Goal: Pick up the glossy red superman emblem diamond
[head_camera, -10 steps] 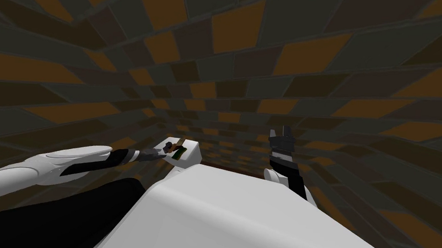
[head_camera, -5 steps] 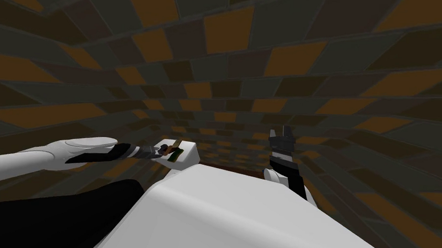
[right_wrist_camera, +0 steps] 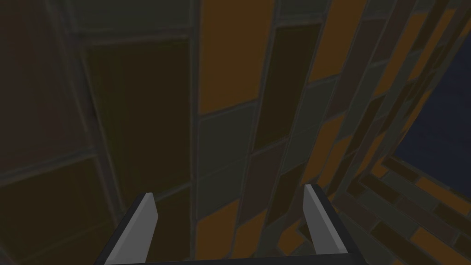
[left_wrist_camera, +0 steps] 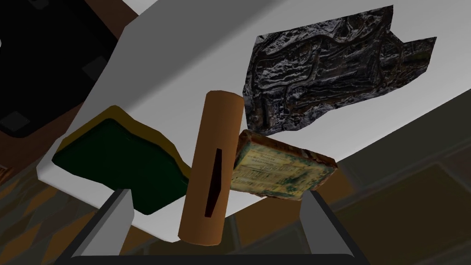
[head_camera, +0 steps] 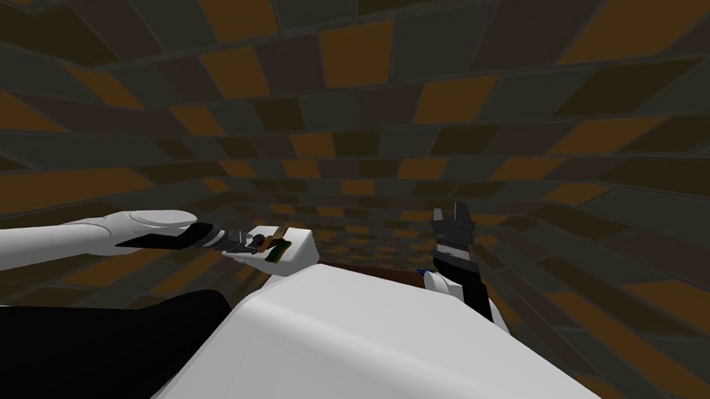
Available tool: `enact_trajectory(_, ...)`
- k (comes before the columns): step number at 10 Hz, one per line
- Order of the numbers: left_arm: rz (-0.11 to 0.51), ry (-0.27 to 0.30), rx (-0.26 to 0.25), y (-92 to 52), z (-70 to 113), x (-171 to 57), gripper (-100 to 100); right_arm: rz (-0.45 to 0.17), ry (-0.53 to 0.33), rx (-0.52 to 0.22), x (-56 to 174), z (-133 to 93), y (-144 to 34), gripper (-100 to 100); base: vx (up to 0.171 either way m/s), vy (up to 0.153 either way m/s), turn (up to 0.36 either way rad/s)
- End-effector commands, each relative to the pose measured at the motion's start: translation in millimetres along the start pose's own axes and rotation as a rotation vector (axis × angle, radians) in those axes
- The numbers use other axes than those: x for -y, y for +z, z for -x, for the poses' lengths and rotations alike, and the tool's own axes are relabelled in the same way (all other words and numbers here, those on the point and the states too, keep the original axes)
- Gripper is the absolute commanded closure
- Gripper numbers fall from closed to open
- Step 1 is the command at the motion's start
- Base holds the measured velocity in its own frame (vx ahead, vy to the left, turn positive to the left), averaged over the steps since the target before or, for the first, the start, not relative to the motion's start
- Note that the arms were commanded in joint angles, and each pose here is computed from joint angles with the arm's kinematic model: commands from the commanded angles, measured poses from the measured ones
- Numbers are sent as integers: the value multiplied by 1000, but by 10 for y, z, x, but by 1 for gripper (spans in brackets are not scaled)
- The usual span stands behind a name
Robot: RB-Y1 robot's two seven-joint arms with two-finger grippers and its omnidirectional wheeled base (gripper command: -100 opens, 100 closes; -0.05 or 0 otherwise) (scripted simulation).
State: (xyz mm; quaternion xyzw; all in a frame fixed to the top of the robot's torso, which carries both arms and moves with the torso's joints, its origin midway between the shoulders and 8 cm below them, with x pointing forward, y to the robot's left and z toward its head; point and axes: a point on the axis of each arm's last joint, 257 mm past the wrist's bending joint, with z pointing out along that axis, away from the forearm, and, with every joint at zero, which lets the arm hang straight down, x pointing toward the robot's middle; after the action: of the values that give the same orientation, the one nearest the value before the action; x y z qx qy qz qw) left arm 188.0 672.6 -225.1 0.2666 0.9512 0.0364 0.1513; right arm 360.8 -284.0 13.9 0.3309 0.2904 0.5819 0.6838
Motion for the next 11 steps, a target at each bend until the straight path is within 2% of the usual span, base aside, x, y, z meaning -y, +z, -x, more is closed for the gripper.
enact_trajectory(1, 0, 0, 0, 0, 0, 0, -100, 0, 0, 0, 0, 0, 0, 0, -11, -7, -19)
enact_trajectory(2, 0, 3, -2, -2, -1, -4, 0, 0, 0, 0, 0, 0, 0, 0, 0, 0, 0)
enact_trajectory(3, 2, -9, -5, 52, -131, 78, -100, 0, 0, 0, 0, 0, 0, 0, 31, 11, -102)
enact_trajectory(5, 5, -25, -9, 121, -287, 189, -100, 0, 0, 0, 0, 0, 0, 0, 60, 20, -88)
enact_trajectory(7, 4, -25, -9, 130, -306, 191, -100, 0, 0, 0, 0, 1, -1, 0, 37, 19, -34)
enact_trajectory(8, 5, -25, -9, 132, -311, 193, 100, 0, 0, 0, 0, 1, 0, 0, 0, 0, 0)
enact_trajectory(11, 3, -24, -9, 134, -310, 199, 100, 0, 0, 0, 0, 0, 0, 0, 0, 0, 0)
